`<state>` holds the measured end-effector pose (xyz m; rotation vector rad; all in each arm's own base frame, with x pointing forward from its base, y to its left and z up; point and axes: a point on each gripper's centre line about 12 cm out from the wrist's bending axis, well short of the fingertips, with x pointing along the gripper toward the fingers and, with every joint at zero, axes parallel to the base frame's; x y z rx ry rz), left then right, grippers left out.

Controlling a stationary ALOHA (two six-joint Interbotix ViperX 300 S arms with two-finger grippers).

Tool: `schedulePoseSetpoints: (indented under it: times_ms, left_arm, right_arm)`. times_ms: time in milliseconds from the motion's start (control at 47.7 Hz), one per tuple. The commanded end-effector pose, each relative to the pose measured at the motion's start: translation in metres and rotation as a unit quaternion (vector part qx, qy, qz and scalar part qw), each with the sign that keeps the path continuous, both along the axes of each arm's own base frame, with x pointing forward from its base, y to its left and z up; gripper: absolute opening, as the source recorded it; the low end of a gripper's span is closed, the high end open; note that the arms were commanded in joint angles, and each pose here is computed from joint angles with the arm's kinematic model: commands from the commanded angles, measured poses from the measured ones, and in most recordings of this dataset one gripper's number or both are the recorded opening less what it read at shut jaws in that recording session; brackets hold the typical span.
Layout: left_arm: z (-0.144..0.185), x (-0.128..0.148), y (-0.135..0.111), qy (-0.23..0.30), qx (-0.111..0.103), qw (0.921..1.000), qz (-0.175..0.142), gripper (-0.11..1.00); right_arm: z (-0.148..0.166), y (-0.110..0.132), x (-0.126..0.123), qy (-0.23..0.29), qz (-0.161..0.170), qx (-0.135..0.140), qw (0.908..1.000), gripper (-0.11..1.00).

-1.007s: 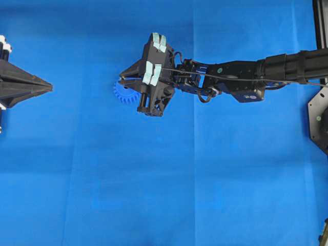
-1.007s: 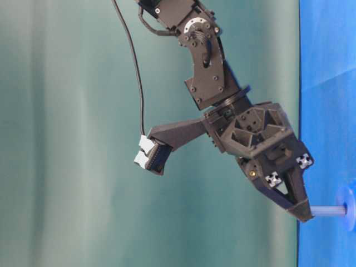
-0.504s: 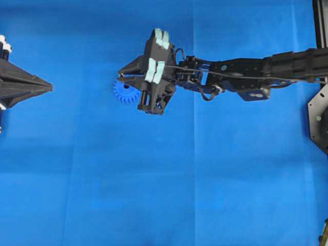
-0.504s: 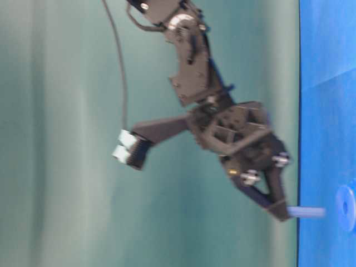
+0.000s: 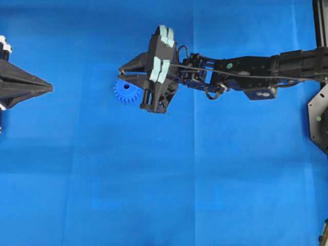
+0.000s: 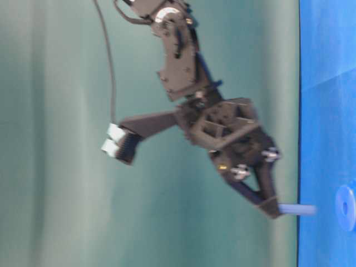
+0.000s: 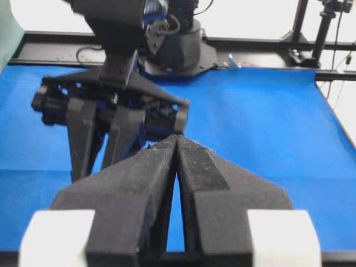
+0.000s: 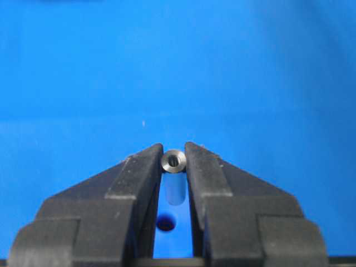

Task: Insert the shaft placed at a random location into the center hole of the small gear at another random location.
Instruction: 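Align the shaft above the blue gear's center hole with the right gripper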

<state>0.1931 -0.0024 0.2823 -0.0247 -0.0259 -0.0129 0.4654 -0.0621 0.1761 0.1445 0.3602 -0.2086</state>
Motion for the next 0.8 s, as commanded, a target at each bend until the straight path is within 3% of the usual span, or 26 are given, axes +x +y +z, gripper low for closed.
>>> schedulePoseSetpoints:
  times_ms: [0,294,776]
  left_arm:
    - [0.004,0.001,-0.001,-0.005,0.001,1.0,-0.002,0.0]
    - [0.004,0.001,-0.001,-0.005,0.0,1.0,-0.002,0.0]
    - [0.004,0.001,-0.001,-0.003,-0.001,1.0,-0.002,0.0]
  right_arm:
    - [0.006,0.0,0.005,-0.011,-0.001,-0.001,0.9999,0.03]
    - [-0.015,0.002,0.007,0.007,-0.004,0.008,0.9999,0.03]
    - [-0.009,0.002,0.007,0.0,-0.004,0.008,1.0,0.03]
